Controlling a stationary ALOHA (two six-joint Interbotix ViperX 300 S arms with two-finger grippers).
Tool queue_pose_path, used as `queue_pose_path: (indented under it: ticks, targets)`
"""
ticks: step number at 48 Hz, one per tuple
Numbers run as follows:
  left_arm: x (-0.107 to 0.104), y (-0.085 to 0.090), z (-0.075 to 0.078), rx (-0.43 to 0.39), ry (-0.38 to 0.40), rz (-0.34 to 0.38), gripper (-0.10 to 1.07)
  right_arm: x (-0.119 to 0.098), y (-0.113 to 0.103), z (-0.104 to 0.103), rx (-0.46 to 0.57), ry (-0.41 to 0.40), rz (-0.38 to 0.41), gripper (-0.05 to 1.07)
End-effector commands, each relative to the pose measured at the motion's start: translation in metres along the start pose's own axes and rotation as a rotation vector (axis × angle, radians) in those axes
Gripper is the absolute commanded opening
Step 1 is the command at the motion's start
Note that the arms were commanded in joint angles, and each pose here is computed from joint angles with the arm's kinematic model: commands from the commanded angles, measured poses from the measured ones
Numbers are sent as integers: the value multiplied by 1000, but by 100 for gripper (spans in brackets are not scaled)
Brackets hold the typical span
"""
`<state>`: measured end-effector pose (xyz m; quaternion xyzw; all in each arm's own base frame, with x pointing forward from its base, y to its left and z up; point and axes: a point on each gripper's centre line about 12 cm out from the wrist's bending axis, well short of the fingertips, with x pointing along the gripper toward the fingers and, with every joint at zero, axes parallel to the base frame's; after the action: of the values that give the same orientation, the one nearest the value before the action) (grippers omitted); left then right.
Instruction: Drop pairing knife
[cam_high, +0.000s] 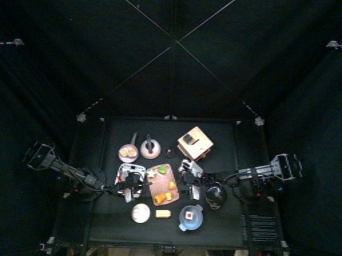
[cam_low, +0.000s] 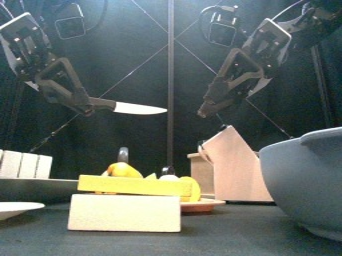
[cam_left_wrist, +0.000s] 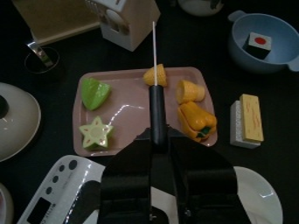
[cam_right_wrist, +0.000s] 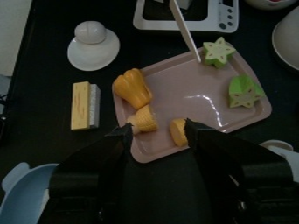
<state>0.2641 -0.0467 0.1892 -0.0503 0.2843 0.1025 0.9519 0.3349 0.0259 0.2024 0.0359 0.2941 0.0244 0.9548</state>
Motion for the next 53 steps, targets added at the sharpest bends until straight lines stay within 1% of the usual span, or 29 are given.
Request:
queue_pose_path:
  ticks: [1, 8, 15, 20, 26, 37, 41, 49, 53]
  targets:
    - [-2, -2, 6, -4, -19, -5, 33, -20, 0, 16, -2, -84, 0, 86]
    - [-2, -4, 10, -7, -28, -16, 33, -48, -1, 26, -3, -187, -4, 86]
    - [-2, -5, 13, 13, -40, -19, 33, -67, -6, 21, -1, -275, -27, 86]
    - [-2, -5, 15, 27, -48, -23, 33, -76, -15, 13, 7, -341, -65, 86]
    - [-1, -1, 17, 26, -55, -2, 33, -79, -20, 5, 5, -381, -90, 86]
    - [3, 22, 16, 0, -56, 103, 33, -79, -21, 4, -48, -429, -106, 86]
    - [3, 33, 12, -16, -51, 166, 33, -79, -20, 6, -56, -439, -104, 86]
    - [-2, 47, 6, -88, -36, 267, 33, -79, -19, 1, -56, -428, -97, 86]
    - [-5, 54, 0, -123, -18, 316, 33, -79, -19, -1, -53, -424, -98, 86]
